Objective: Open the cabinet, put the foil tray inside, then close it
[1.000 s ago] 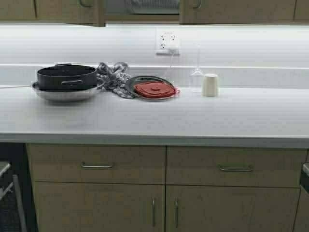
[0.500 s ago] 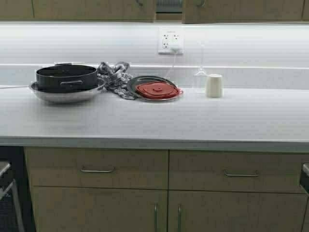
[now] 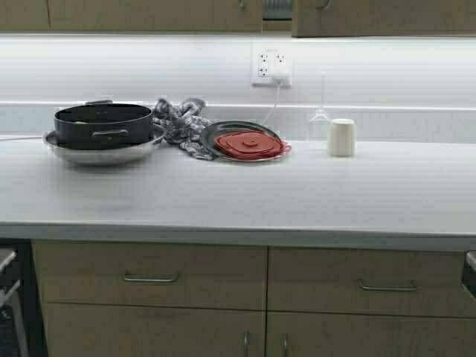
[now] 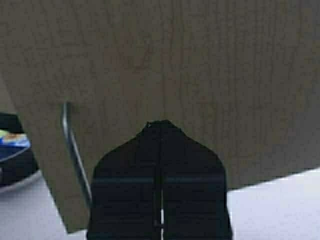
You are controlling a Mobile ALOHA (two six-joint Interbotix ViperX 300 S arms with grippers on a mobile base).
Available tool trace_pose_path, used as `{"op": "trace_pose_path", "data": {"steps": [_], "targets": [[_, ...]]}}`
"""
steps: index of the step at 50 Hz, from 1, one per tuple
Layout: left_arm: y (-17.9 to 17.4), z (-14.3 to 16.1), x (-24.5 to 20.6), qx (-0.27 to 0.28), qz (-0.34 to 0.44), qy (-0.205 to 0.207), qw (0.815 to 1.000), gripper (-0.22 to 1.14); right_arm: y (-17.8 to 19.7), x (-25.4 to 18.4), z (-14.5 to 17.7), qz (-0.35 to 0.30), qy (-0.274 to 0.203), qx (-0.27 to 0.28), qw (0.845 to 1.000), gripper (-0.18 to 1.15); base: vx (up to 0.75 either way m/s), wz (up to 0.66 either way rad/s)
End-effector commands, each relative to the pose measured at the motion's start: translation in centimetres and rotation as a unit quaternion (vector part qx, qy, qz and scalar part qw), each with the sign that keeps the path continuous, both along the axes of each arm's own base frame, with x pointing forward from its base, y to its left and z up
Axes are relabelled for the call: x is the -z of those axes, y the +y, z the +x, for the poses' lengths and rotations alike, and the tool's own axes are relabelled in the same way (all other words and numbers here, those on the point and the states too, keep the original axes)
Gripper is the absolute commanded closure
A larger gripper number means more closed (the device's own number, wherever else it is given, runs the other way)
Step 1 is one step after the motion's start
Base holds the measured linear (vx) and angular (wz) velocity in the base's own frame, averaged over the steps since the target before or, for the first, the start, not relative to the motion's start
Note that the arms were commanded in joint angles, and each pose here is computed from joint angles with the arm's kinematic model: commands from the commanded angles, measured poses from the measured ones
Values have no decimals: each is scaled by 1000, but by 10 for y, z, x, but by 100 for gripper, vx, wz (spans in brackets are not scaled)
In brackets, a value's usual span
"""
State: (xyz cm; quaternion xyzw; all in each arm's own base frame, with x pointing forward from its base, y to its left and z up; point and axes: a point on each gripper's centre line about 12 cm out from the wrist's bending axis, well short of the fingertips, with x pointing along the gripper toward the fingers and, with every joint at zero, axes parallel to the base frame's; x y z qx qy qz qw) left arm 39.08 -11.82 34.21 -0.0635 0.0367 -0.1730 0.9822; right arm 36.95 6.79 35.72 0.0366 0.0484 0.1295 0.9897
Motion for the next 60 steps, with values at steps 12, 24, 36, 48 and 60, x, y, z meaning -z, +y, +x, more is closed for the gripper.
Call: {"op": "trace_pose_path", "data": {"steps": [12, 24, 36, 48, 60], "targets": [[2, -13, -3, 1, -11, -3, 1000, 87, 31, -12, 53, 1, -11, -24, 1000, 90, 16, -3], [7, -25, 12, -2, -24, 20, 1000, 87, 25, 3, 29, -3, 17, -15, 1000, 90, 14, -5], [8, -30, 16, -2, -21, 24, 999, 87, 19, 12, -11, -6, 23, -18, 1000, 90, 10, -6], [7, -30, 16, -1, -20, 24, 1000, 87, 17, 9, -20, -7, 18, -18, 1000, 90, 4, -3], [7, -30, 14, -1, -19, 21, 1000, 87, 16, 13, -21, -8, 22, -17, 1000, 90, 2, -1]]}}
